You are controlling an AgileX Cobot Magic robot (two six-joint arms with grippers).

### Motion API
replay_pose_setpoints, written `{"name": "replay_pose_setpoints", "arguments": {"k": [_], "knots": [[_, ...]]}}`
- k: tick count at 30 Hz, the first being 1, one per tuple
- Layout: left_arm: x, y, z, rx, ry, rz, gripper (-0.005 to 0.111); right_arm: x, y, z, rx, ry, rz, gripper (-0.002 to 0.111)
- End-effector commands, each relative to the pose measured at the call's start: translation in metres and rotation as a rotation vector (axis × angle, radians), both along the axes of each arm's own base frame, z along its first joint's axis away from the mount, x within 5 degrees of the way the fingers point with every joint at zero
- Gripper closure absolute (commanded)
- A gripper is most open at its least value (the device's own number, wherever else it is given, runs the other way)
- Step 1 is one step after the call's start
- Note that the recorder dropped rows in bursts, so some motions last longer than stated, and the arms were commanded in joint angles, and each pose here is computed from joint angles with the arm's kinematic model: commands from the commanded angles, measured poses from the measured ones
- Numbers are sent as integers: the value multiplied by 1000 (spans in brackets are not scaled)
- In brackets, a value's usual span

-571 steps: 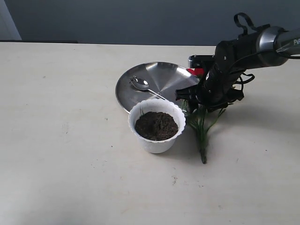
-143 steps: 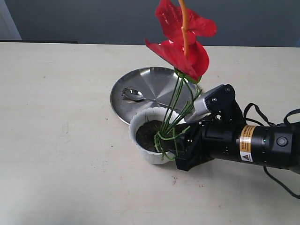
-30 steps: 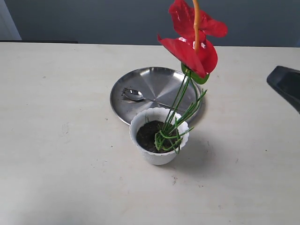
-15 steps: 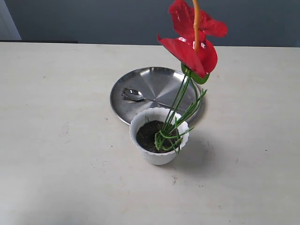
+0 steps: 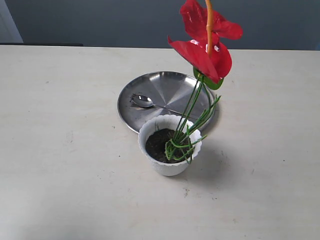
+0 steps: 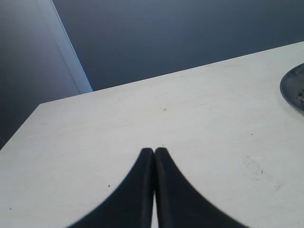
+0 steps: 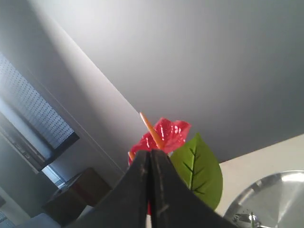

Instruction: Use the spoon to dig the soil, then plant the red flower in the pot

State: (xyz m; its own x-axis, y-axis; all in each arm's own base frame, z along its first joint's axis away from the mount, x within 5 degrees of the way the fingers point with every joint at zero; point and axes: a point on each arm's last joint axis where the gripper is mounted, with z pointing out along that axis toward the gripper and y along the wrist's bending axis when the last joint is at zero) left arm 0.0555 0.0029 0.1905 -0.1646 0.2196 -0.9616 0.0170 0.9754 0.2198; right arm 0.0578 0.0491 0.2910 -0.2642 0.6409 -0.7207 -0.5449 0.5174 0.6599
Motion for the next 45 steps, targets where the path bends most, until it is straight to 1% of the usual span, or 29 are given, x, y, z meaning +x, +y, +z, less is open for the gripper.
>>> {"name": "replay_pose_setpoints", "arguments": {"k": [1, 3, 6, 7, 8, 11, 12, 14, 15, 17, 19, 20, 23, 24, 25, 27, 28, 30, 32, 36, 45], "knots": [[0, 0, 1, -8, -14, -2, 106, -1, 0, -20, 3, 40, 6, 109], [0, 0, 1, -8, -14, -2, 106, -2, -1, -36, 38, 80, 7, 109], [0, 0, 1, -8, -14, -2, 106, -1, -4, -66, 159, 169, -12, 109], [0, 0, 1, -8, -14, -2, 106, -2, -6, -63, 189, 144, -26, 109], [0, 0, 1, -8, -14, -2, 106, -1, -9, -65, 160, 144, -67, 109], [0, 0, 1, -8, -14, -2, 106, -4, -9, -56, 109, -18, -76, 109], [0, 0, 1, -8, -14, -2, 106, -7, -9, -49, 57, -141, -86, 109], [0, 0, 1, -8, -14, -2, 106, -10, -9, -43, -15, -282, -108, 109], [0, 0, 1, -8, -14, -2, 106, -11, -10, -41, -47, -335, -134, 109], [0, 0, 1, -8, -14, -2, 106, -9, -15, -39, -73, -361, -204, 109], [0, 0, 1, -8, -14, -2, 106, -4, -21, -42, -110, -328, -293, 109], [0, 0, 1, -8, -14, -2, 106, -1, -25, -46, -133, -281, -335, 109], [0, 0, 1, -8, -14, -2, 106, 7, -33, -65, -159, -43, -409, 109], [0, 0, 1, -8, -14, -2, 106, 9, -34, -73, -191, 44, -412, 109], [0, 0, 1, -8, -14, -2, 106, 9, -34, -79, -236, 96, -409, 109], [0, 0, 1, -8, -14, -2, 106, 8, -32, -91, -376, 170, -385, 109], [0, 0, 1, -8, -14, -2, 106, 8, -32, -94, -420, 190, -375, 109], [0, 0, 1, -8, -14, -2, 106, 7, -33, -95, -458, 176, -377, 109], [0, 0, 1, -8, -14, -2, 106, 5, -33, -91, -458, 133, -388, 109], [0, 0, 1, -8, -14, -2, 106, 4, -34, -90, -460, 104, -395, 109], [0, 0, 1, -8, -14, -2, 106, 4, -34, -90, -453, 107, -394, 109]]}}
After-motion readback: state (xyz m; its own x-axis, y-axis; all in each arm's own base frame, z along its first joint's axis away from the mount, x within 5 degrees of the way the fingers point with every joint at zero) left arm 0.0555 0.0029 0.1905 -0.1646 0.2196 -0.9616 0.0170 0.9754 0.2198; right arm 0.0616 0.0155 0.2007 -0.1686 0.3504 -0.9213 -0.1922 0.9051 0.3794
